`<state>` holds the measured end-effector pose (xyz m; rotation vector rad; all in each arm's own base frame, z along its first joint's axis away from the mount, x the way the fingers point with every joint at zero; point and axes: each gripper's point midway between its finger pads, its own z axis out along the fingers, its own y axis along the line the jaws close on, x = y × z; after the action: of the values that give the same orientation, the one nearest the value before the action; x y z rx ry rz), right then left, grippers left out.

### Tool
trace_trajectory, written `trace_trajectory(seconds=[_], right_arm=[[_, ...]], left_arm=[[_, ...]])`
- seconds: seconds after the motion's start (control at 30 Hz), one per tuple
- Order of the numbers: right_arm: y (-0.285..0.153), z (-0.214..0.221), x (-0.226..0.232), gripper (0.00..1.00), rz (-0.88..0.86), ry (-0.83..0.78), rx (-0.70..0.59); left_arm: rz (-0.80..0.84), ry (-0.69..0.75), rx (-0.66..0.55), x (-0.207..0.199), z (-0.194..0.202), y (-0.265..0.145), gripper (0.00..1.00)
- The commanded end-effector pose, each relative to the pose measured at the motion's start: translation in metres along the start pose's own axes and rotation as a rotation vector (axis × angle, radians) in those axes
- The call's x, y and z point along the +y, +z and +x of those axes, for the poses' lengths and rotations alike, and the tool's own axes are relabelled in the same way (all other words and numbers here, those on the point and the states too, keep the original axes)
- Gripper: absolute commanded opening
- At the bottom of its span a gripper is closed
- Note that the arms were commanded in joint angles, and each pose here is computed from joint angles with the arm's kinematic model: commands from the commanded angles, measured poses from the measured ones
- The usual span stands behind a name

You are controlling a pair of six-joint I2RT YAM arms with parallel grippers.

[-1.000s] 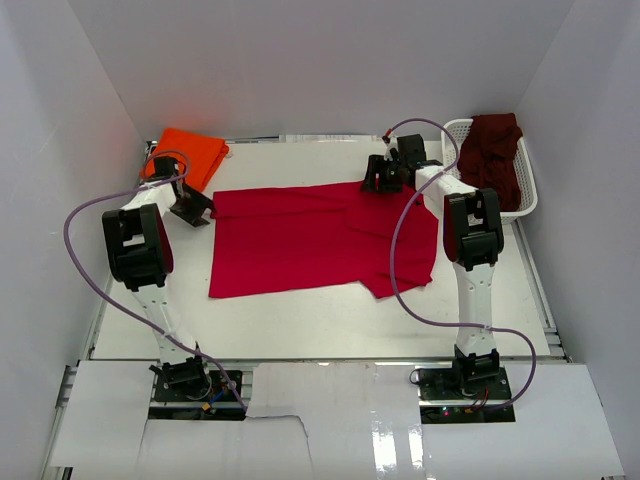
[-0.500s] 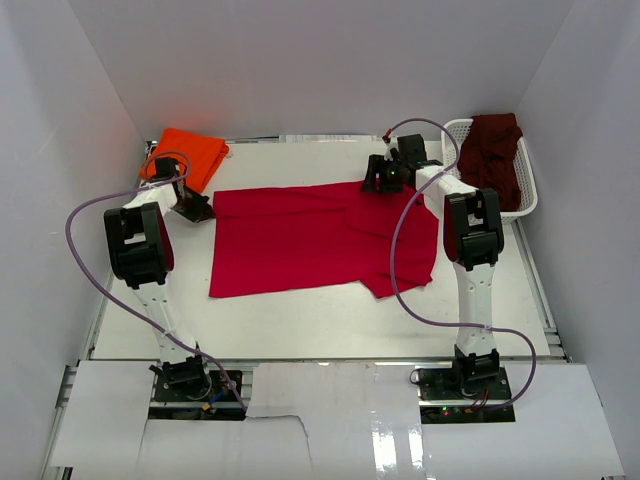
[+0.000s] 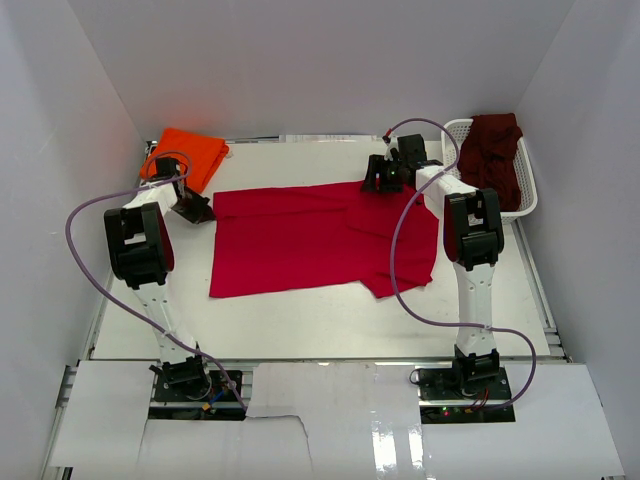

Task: Fold and stack the t-shirts
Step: Fold the flattened tshirt in 1/3 of the way

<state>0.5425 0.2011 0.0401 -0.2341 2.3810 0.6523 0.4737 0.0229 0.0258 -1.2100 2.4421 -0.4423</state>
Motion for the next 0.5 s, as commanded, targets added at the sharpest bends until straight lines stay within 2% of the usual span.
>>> trace_trajectory(seconds=[0.0, 0.47], right_arm=[[0.003, 0.019, -0.021, 0.70, 0.050, 0.014, 0.059], [0.004, 0.020, -0.020, 0.70, 0.043, 0.016, 0.063]], left_arm=[[0.046, 0.027, -0.050, -0.018, -0.014, -0.033, 0.00], [0.028, 0.015, -0.088, -0.005, -0.037, -0.049, 0.00]])
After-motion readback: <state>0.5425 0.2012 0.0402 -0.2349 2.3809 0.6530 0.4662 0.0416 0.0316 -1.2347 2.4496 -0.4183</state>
